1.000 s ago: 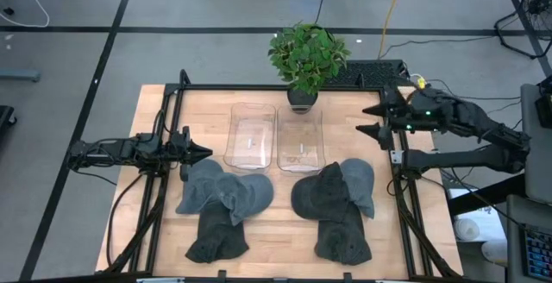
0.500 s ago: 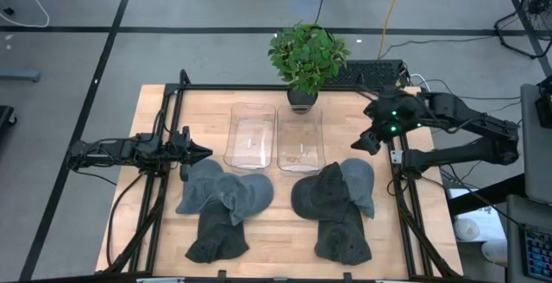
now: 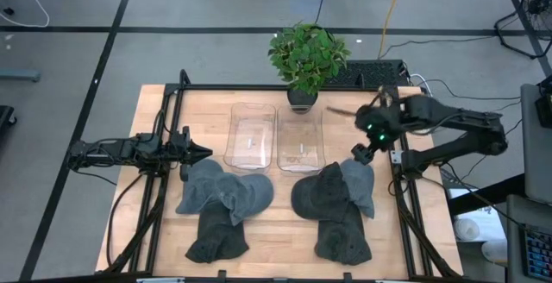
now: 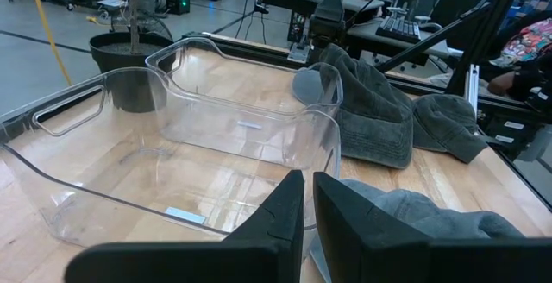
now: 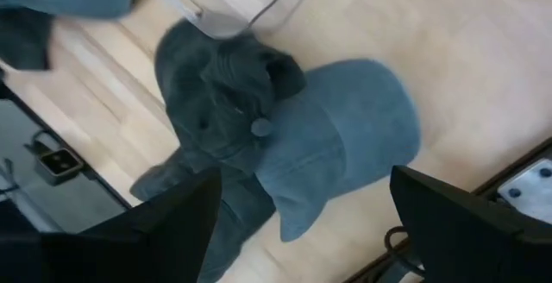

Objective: Pick & Place hat
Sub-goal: Put the top black cap into the right transparent bin

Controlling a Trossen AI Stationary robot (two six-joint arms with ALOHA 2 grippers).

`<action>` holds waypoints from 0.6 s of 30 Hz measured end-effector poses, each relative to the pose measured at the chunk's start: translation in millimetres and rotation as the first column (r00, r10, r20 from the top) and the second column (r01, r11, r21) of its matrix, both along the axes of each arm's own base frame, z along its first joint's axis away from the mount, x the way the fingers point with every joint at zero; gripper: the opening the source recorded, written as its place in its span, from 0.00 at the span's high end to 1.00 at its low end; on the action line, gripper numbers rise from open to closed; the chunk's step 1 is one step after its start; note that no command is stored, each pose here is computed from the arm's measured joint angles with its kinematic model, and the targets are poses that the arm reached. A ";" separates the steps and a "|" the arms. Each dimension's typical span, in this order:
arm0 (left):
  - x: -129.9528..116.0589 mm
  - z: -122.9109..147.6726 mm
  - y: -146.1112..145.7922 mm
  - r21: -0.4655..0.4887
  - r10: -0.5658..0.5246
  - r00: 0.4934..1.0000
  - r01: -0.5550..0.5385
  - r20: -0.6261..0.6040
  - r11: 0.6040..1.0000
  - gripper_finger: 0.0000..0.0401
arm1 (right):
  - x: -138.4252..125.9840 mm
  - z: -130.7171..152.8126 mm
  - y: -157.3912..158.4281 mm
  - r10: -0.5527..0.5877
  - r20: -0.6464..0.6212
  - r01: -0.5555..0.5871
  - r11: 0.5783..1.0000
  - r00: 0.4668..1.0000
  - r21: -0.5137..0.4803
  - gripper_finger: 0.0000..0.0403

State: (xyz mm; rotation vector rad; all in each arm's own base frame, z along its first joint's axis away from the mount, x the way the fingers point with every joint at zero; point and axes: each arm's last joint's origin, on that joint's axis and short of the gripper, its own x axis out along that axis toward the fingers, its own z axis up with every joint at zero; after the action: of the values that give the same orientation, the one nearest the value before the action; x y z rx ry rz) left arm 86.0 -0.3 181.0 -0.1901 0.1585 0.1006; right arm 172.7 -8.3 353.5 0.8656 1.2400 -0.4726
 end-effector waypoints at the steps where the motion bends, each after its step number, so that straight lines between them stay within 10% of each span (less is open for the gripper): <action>1: 0.0 0.0 0.0 0.000 0.000 1.000 0.000 0.000 1.000 0.91 | 3.6 -2.0 3.6 0.004 -0.014 -0.004 1.000 1.000 0.001 0.19; 18: 0.0 0.0 0.0 0.000 0.000 1.000 0.000 0.000 1.000 0.91 | 44.3 -31.0 64.8 -0.055 -0.119 0.046 0.997 0.991 -0.069 0.19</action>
State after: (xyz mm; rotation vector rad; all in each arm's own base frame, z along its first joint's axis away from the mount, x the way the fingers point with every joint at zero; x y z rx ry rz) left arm 86.0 -0.3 181.0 -0.1901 0.1584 0.1005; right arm 217.0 56.5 322.5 0.8231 1.3082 -0.6112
